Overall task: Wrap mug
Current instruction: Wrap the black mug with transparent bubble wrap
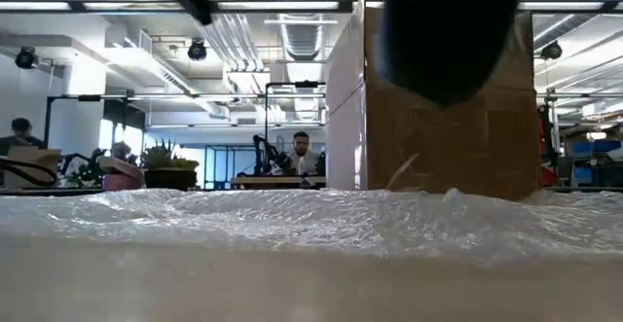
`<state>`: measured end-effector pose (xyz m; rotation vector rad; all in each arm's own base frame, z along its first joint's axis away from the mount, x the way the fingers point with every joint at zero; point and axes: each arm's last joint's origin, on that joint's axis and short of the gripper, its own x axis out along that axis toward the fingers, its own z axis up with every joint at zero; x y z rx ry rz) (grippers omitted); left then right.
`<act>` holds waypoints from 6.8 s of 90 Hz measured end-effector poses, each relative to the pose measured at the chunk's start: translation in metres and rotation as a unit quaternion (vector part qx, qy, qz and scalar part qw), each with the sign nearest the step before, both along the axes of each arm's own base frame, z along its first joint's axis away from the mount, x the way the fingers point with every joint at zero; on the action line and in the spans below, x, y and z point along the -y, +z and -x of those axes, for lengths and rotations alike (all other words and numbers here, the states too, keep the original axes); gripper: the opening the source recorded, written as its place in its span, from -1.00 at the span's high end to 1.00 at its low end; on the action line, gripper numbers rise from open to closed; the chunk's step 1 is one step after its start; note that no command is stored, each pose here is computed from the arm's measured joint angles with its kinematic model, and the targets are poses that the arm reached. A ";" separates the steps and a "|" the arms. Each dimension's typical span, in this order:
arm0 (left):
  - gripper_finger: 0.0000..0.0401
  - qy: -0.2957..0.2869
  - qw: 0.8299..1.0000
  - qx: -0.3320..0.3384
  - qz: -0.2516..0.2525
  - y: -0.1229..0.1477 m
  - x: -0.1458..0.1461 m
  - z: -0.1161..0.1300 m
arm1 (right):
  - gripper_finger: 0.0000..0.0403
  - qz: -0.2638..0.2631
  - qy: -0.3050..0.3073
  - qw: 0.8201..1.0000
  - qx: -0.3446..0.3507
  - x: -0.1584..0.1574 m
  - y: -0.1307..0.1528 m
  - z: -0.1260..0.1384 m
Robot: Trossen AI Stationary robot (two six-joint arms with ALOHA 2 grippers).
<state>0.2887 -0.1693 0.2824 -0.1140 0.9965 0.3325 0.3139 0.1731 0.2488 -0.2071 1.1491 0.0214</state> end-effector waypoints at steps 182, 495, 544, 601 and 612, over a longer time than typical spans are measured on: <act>0.63 0.084 0.960 0.254 0.085 -0.047 -0.037 0.073 | 0.03 -0.029 -0.014 0.987 -0.159 0.020 -0.003 -0.034; 0.63 0.028 0.963 0.238 0.121 -0.073 -0.051 0.020 | 1.00 -0.094 0.108 0.987 0.075 0.088 -0.065 -0.131; 0.63 -0.018 0.975 0.175 0.133 -0.044 -0.029 0.034 | 1.00 -0.098 0.100 0.987 0.076 0.088 -0.067 -0.132; 0.63 0.051 0.985 0.142 0.086 -0.085 -0.048 0.014 | 1.00 -0.101 0.089 0.989 0.064 0.090 -0.012 -0.127; 0.63 0.048 0.985 0.143 0.088 -0.083 -0.048 0.015 | 1.00 -0.101 0.093 0.987 0.079 0.090 0.009 -0.126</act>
